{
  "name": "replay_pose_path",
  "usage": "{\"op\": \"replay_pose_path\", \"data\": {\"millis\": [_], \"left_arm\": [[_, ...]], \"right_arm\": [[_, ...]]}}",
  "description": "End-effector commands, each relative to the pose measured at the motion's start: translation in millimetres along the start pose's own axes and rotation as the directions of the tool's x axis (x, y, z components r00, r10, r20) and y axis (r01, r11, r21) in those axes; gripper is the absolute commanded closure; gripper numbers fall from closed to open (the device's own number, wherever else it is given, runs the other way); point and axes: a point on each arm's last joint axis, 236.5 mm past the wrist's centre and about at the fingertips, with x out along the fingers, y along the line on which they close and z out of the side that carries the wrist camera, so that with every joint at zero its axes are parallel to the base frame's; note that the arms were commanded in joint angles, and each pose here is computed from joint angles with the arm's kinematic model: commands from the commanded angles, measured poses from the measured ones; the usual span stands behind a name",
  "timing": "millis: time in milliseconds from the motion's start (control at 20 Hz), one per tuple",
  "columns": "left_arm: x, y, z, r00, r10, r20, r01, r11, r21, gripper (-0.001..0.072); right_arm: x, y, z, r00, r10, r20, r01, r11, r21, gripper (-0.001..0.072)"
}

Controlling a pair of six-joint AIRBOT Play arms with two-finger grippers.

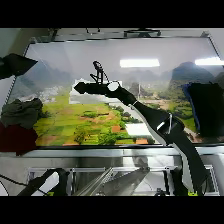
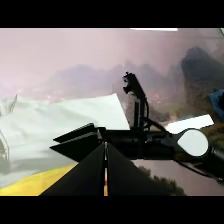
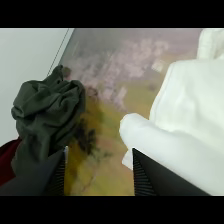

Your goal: Fold the shirts.

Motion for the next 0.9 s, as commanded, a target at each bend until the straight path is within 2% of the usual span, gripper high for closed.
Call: {"op": "replay_pose_path", "data": {"millis": [0, 150, 300, 350, 400, 600, 850], "left_arm": [[10, 16, -24, 0.999, 0.006, -0.039, -0.007, 1.0, -0.028, 0.0686], [20, 24, -40, 0.997, 0.0, -0.074, -0.004, 0.998, -0.059, 0.0686], [26, 30, -51, 0.996, -0.002, -0.092, -0.006, 0.996, -0.086, 0.0686], [26, 30, -51, 0.996, -0.002, -0.093, -0.006, 0.996, -0.087, 0.0686], [26, 30, -51, 0.996, -0.002, -0.092, -0.006, 0.996, -0.087, 0.0686], [26, 30, -51, 0.996, -0.003, -0.094, -0.006, 0.996, -0.087, 0.0686], [26, 30, -51, 0.996, -0.001, -0.094, -0.007, 0.996, -0.086, 0.0687]], "right_arm": [[-43, -3, 15, 0.994, 0.035, -0.108, -0.04, 0.998, -0.046, 0.0354], [-123, -39, 34, 0.966, -0.068, -0.248, 0.069, 0.998, -0.005, 0.0354], [-202, -113, 32, 0.871, -0.314, -0.379, 0.353, 0.935, 0.037, 0.0329], [-218, -136, 28, 0.835, -0.372, -0.405, 0.429, 0.901, 0.056, 0.0148], [-228, -154, 24, 0.806, -0.411, -0.425, 0.484, 0.872, 0.076, 0.0006], [-214, -197, 1, 0.785, -0.412, -0.464, 0.522, 0.842, 0.137, 0.0007], [-158, -209, -23, 0.844, -0.31, -0.438, 0.447, 0.857, 0.254, 0.0016]]}}
